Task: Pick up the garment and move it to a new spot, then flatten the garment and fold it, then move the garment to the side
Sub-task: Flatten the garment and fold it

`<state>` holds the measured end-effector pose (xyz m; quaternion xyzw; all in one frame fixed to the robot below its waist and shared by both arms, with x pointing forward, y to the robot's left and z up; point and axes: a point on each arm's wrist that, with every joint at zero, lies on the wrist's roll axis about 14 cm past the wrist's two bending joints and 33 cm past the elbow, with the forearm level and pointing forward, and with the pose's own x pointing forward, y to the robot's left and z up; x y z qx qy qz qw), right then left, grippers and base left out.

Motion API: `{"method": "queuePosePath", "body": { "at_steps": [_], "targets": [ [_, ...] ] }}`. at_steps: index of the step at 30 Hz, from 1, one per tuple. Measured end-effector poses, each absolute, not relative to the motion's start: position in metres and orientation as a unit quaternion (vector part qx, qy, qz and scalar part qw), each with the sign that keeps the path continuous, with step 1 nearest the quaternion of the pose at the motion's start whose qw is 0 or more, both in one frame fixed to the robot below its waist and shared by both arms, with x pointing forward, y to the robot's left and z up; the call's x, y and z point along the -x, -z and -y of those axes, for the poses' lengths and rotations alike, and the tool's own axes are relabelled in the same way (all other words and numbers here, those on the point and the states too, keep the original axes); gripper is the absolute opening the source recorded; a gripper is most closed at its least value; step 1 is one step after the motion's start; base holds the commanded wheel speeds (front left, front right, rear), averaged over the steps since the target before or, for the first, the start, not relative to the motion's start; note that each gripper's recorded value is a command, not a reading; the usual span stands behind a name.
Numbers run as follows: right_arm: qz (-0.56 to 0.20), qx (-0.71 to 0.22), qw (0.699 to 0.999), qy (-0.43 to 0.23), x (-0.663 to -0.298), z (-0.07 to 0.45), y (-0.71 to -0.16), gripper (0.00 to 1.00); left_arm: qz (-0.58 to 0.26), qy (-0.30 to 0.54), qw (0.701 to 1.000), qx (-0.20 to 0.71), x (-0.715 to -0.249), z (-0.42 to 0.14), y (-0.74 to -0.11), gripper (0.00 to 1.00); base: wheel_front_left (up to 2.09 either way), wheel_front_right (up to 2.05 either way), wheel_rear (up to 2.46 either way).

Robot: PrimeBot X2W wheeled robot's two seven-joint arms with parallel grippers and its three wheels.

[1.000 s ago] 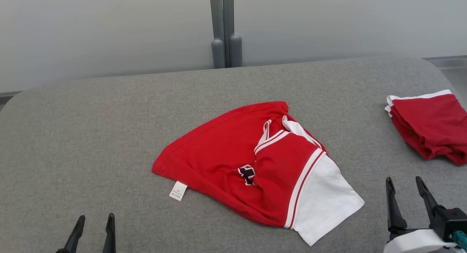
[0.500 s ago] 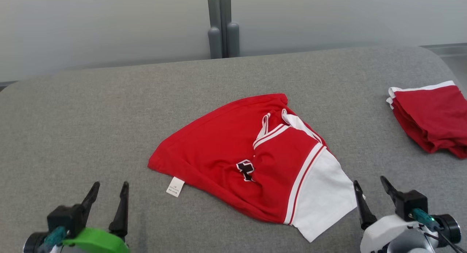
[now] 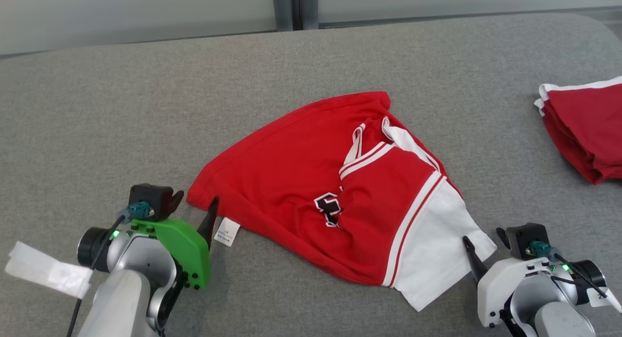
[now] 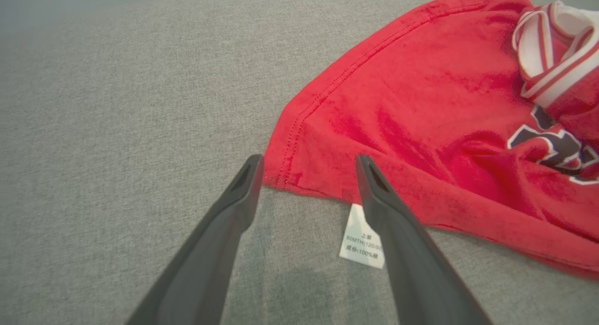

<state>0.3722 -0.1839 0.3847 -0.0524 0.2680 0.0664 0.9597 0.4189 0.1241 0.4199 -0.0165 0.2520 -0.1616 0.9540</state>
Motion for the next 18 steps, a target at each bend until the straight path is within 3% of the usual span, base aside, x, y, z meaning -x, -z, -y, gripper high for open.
{"method": "queuePosePath", "body": {
  "at_steps": [18],
  "targets": [
    [-0.31, 0.039, 0.946, -0.084, -0.376, 0.175, -0.358, 1.0, -0.319, 0.171, 0.932, -0.014, -0.446, -0.117, -0.376, 1.0, 0.0, 0.0, 0.0]
  ]
}}
